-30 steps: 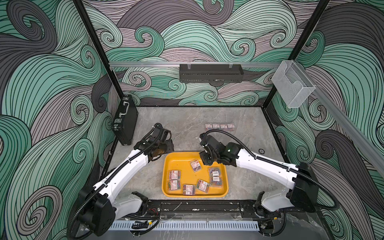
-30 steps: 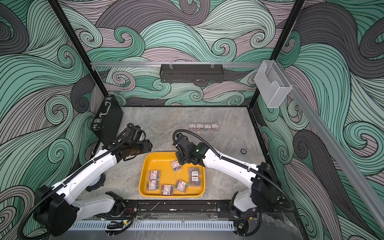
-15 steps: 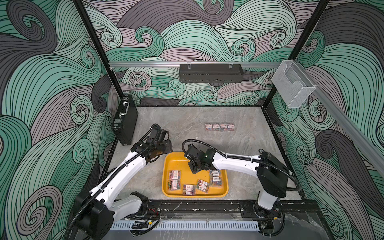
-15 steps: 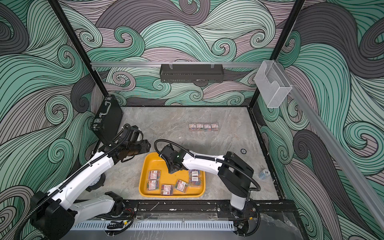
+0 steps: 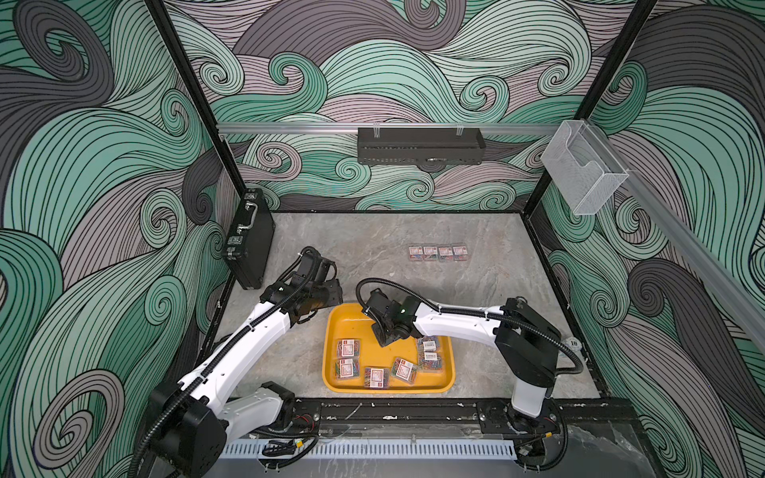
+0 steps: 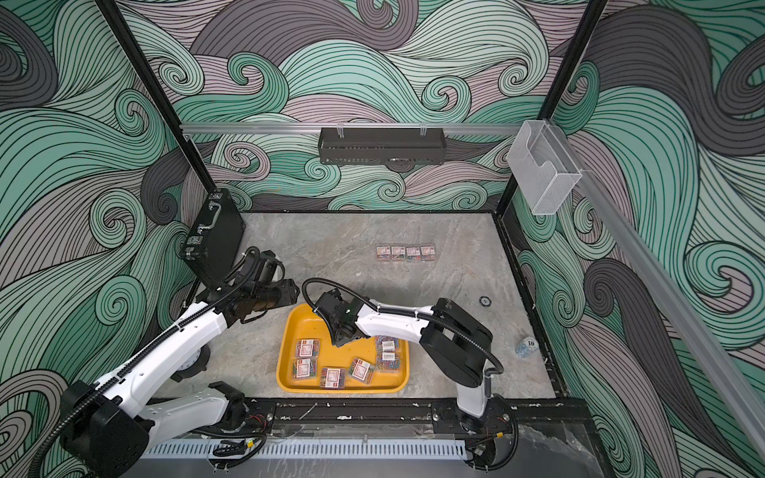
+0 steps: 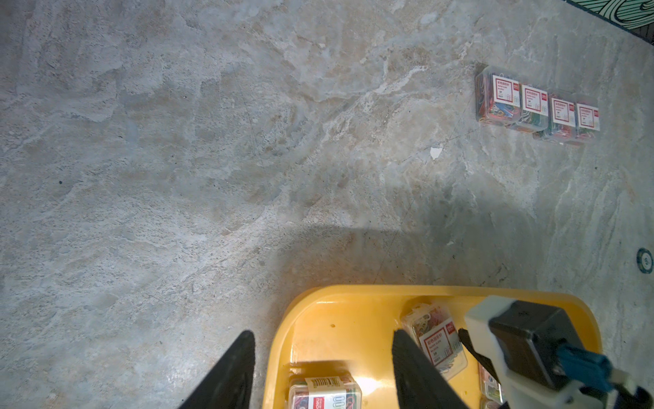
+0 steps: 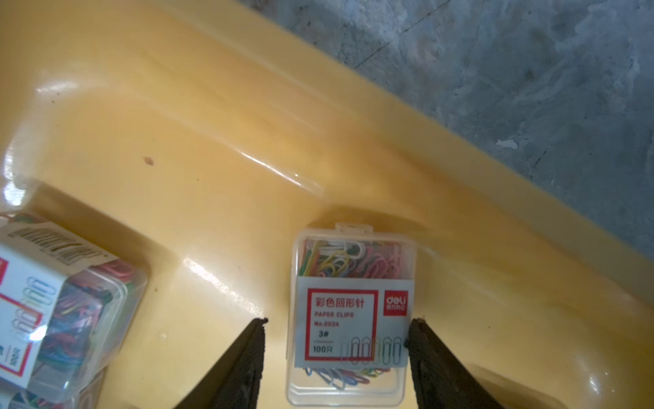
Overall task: Take the paper clips out of the storage box
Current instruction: Pick up the boxed paper clips from the storage box.
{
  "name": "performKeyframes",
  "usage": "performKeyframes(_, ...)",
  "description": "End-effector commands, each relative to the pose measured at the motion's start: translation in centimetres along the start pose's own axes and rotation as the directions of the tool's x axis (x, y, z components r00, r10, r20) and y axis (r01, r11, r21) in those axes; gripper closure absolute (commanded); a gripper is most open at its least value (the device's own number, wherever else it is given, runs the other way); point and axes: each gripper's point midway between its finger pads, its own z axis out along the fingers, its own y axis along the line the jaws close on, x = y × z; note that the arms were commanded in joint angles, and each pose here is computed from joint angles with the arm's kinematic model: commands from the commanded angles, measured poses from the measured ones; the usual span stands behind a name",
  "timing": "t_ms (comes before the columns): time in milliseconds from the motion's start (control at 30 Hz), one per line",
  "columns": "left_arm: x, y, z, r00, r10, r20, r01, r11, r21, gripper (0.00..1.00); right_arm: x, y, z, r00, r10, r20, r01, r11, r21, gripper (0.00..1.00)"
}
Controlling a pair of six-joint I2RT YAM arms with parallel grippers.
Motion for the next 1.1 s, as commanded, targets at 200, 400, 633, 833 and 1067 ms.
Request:
performKeyframes(200, -0.1, 0.3, -0.3, 1.0, 0.012, -0.014, -0.013, 1.0, -0.017, 0.39, 0.5, -0.1, 0.6, 0.999, 0.009, -0.033, -0.009, 1.0, 0.001, 0.38)
performKeyframes(400, -0.1, 0.2, -0.2, 1.0, 0.013, -0.019, -0.013, 1.0, -0.013, 0.39, 0.6, -0.2, 0.8, 0.999, 0.009, -0.039, -0.009, 1.0, 0.002, 0.39)
performKeyframes(633, 0.1, 0.3, -0.1, 1.0, 0.013, -0.026, -0.013, 1.0, -0.014, 0.39, 0.9, -0.3, 1.1, 0.999, 0.008, -0.052, -0.008, 1.0, 0.002, 0.39)
performKeyframes(833, 0.2, 0.2, -0.1, 1.0, 0.011, -0.026, -0.012, 1.0, -0.011, 0.39, 0.8, -0.4, 1.3, 0.998, 0.011, -0.056, -0.011, 1.0, 0.002, 0.38)
performKeyframes(1067, 0.3, 0.2, -0.1, 1.0, 0.009, -0.029, -0.009, 1.0, -0.009, 0.39, 0.9, -0.4, 1.4, 0.998, 0.009, -0.057, -0.009, 1.0, 0.004, 0.39)
